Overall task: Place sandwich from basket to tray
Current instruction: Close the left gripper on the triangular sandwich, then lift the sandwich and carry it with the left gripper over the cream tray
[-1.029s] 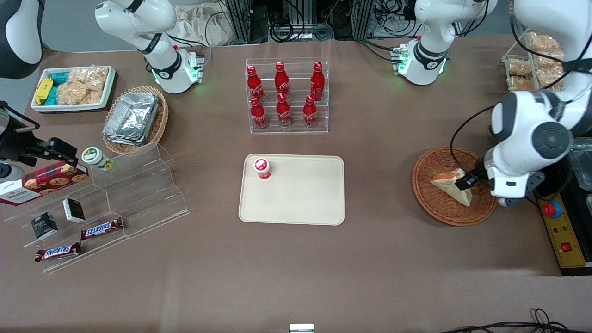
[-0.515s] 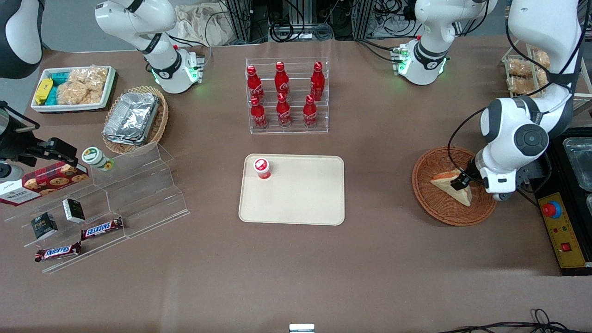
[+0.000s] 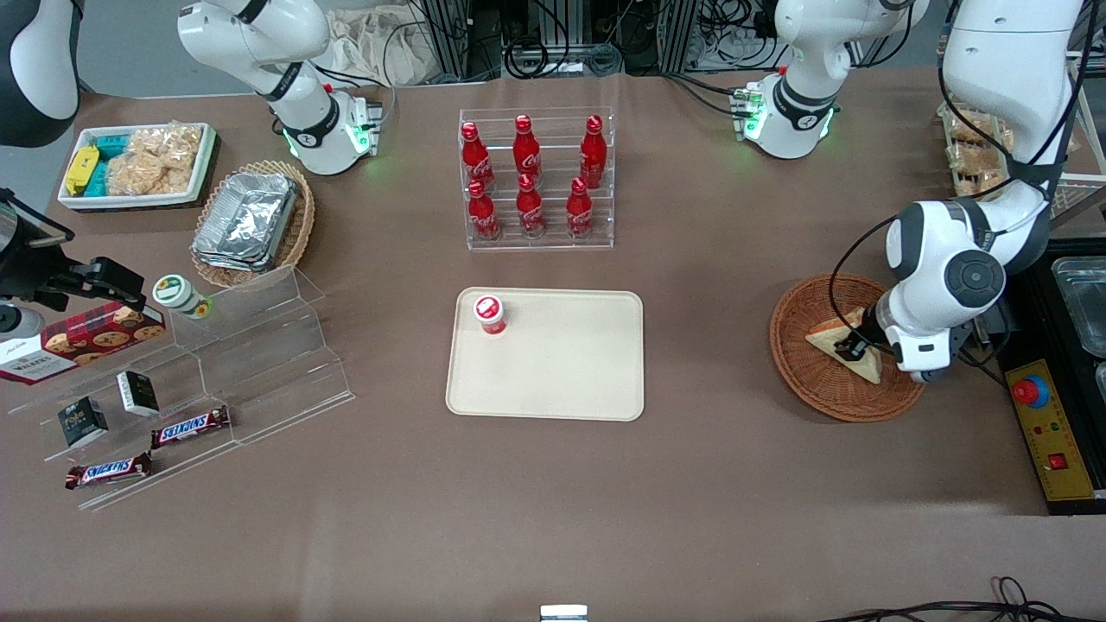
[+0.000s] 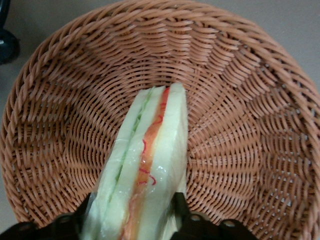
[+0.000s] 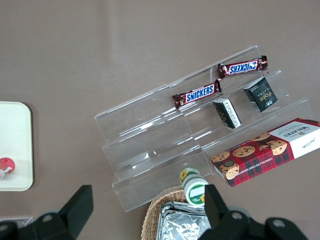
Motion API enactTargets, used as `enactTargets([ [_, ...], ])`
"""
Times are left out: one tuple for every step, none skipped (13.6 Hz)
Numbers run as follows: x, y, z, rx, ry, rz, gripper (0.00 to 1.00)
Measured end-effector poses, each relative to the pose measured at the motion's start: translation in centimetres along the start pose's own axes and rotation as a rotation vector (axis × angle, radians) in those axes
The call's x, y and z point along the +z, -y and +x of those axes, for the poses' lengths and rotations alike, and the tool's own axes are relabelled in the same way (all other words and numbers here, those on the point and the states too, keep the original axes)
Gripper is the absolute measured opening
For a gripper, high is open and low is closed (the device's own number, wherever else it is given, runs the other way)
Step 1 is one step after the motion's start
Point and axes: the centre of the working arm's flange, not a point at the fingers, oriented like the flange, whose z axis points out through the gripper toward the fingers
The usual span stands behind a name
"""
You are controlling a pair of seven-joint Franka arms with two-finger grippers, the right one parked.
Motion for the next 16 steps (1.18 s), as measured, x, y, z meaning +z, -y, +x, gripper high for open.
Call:
enactTargets([
  [-0.5,-0.3,0.2,0.005,-0.008,-0.007,0.52],
  [-1.3,-0.6,0.5,0.017,-0.015,-0.011,0.43],
  [-2.4,-0.8,0.9,0.039,-0.011,0.001,0.39],
  [-4.0,-1.1,1.4,0.071,0.000,0.023,0.36],
  [-6.2,-1.6,1.8,0.102,0.017,0.047,0.34],
  [-8.9,-2.4,1.9,0.130,0.040,0.063,0.31],
  [-12.2,-3.7,1.5,0.159,0.060,0.063,0.24],
  [-15.7,-5.1,0.9,0.193,0.070,0.056,0.19],
  [-19.2,-6.5,0.0,0.238,0.069,0.038,0.19],
  [-22.5,-8.0,-1.2,0.305,0.061,0.010,0.19],
  [-25.1,-9.5,-2.7,0.383,0.057,-0.026,0.19],
  [-26.7,-11.1,-4.3,0.468,0.057,-0.062,0.19],
  [-27.0,-13.0,-6.3,0.546,0.070,-0.087,0.19],
  [-26.2,-15.4,-8.9,0.617,0.087,-0.112,0.19],
  [-24.8,-18.0,-11.7,0.672,0.107,-0.150,0.19],
  [-22.9,-20.5,-14.4,0.699,0.129,-0.187,0.19],
])
